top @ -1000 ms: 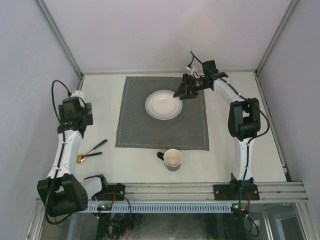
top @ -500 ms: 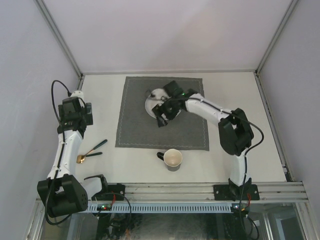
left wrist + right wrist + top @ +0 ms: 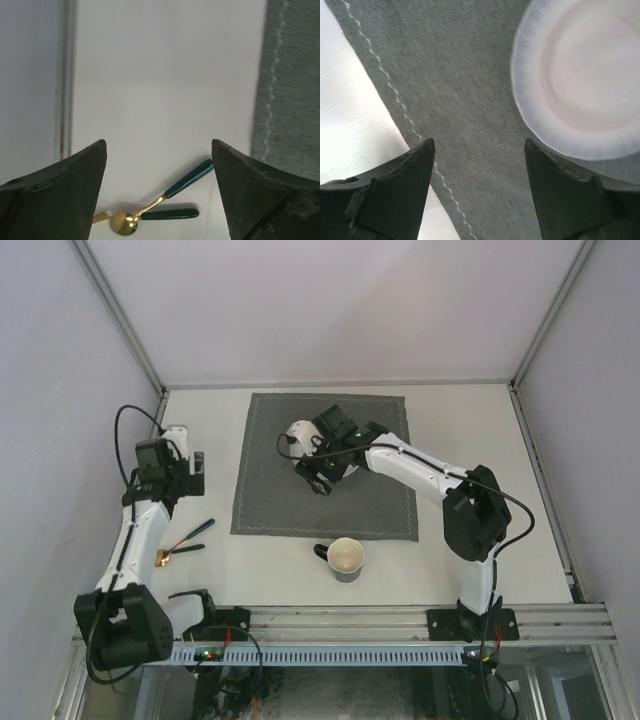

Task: Set the dinner table for one person
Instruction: Adjust the plate on the napkin, then adjust the napkin at the center of the board.

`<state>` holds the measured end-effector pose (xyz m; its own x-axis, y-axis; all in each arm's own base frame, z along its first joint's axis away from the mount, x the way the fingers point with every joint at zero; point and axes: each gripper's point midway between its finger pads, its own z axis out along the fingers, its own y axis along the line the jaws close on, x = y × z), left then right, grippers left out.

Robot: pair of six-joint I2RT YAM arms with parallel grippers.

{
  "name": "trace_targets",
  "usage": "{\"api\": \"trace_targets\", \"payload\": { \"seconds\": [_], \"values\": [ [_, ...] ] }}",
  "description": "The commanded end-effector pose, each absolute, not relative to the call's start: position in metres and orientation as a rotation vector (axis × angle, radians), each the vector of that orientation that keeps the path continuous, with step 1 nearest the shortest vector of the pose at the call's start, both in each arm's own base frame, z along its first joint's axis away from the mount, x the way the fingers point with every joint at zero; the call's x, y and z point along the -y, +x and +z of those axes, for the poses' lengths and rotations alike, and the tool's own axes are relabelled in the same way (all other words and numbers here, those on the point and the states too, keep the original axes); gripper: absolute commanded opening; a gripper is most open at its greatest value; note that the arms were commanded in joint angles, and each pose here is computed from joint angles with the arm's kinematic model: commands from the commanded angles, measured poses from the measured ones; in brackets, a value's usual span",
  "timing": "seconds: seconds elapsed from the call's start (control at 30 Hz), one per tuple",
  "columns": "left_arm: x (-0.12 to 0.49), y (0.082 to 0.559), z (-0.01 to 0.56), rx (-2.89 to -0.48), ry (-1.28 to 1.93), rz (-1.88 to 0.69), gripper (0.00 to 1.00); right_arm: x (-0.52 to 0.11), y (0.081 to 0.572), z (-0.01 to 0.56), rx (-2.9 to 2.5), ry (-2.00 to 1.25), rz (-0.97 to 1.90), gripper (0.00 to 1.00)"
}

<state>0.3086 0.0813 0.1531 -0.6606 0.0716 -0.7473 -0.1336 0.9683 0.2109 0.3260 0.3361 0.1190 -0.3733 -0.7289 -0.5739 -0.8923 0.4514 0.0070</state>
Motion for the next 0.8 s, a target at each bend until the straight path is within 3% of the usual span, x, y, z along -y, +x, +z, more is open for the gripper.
{"api": "trace_targets", "payload": {
  "seconds": [0.0,0.17,0.37,0.57,0.77],
  "values": [
    [-0.029,0.321,0.124,-2.372,0.08,0.024,0.86,-0.296,0.357,0.17,-2.156,-1.195,0.364,0.72],
    [0.012,0.327,0.103,-2.447,0.099,-0.183,0.82,-0.244,0.374,0.18,-2.215,-1.034,0.333,0.72],
    [0.054,0.322,0.081,-2.501,0.244,-0.236,0.85,-0.209,0.366,0.182,-2.244,-0.946,0.289,0.72],
    [0.058,0.323,0.065,-2.568,0.241,-0.194,0.84,-0.196,0.358,0.184,-2.261,-0.916,0.275,0.72],
    [0.05,0.31,0.041,-2.705,0.182,-0.156,0.7,-0.19,0.358,0.188,-2.257,-0.907,0.263,0.72]
  ]
}}
